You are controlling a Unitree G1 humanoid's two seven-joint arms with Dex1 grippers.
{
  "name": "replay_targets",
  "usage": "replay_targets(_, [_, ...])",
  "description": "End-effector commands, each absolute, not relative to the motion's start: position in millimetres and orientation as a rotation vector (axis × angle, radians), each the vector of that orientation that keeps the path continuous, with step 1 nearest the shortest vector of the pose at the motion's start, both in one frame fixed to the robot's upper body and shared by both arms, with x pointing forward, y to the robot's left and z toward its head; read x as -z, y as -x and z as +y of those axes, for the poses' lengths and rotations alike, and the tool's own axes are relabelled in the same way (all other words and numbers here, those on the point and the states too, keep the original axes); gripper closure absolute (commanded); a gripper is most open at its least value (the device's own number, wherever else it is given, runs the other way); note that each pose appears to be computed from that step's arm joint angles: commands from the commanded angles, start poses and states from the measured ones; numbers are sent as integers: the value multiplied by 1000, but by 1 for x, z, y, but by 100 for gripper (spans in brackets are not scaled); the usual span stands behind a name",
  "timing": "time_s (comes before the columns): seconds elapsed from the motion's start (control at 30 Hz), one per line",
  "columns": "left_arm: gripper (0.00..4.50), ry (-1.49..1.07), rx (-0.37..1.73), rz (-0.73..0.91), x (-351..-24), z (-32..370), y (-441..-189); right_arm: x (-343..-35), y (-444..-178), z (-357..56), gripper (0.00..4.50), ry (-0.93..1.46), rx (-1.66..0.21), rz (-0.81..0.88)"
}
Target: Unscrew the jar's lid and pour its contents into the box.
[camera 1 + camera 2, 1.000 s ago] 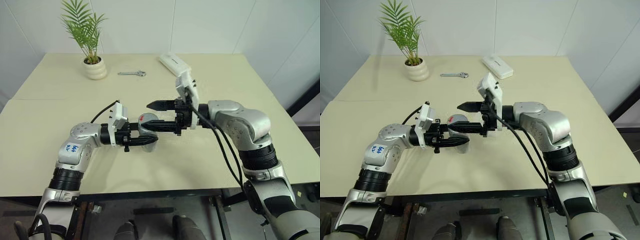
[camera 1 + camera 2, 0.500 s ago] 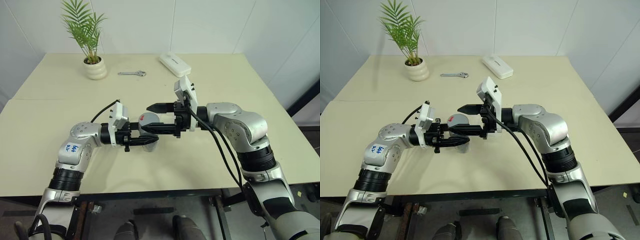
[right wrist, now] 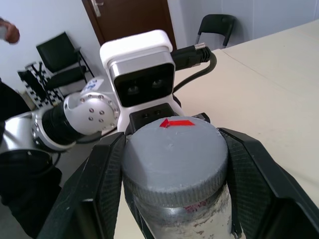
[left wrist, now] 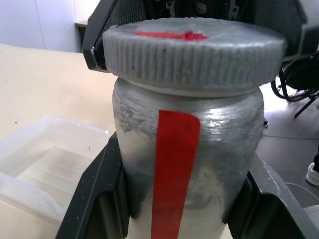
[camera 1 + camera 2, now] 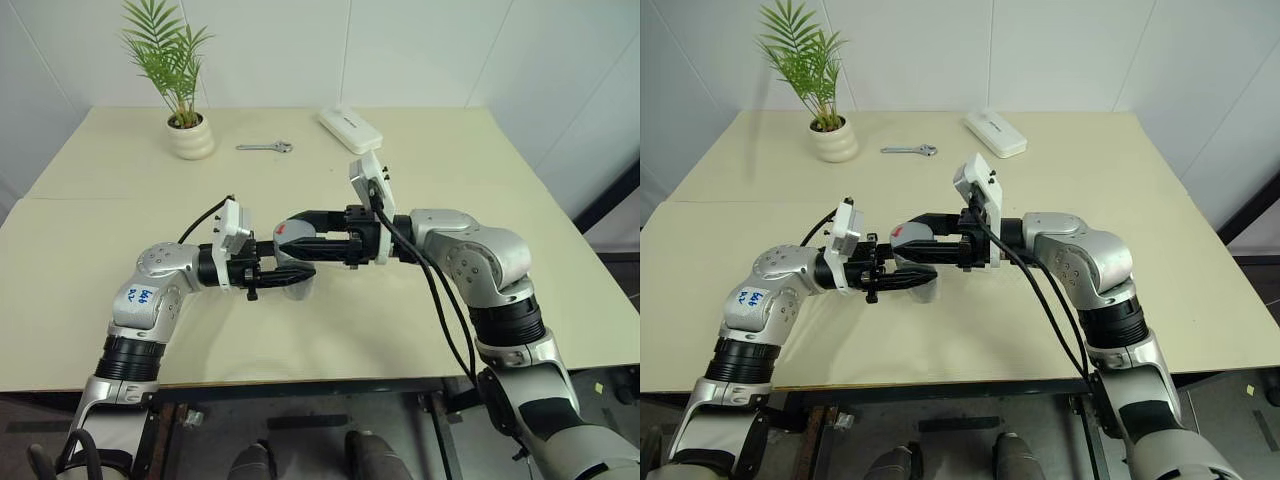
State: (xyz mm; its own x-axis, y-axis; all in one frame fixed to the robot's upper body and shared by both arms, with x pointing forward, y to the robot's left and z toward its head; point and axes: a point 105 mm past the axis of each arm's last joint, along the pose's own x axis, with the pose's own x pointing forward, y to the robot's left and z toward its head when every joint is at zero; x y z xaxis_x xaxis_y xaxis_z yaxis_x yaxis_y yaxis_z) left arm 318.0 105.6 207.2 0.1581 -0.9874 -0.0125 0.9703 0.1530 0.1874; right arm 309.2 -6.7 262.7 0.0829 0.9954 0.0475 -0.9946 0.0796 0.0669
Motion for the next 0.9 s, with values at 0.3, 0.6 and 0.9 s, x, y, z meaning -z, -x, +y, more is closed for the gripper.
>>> replay_targets(0.3, [258,-197,1403,-116,-206,111,-313,-293,-330,-41,194,-126,-1294,-136])
replay_targets(0.6, [258,-181,1321,-114,-206,126,-314,-235,-400,-165,194,-10,-661,-161])
replay_targets(0.9, [258,-142,1288,-133,-211,126,-319,-153,-391,-261,194,-8,-271,-82])
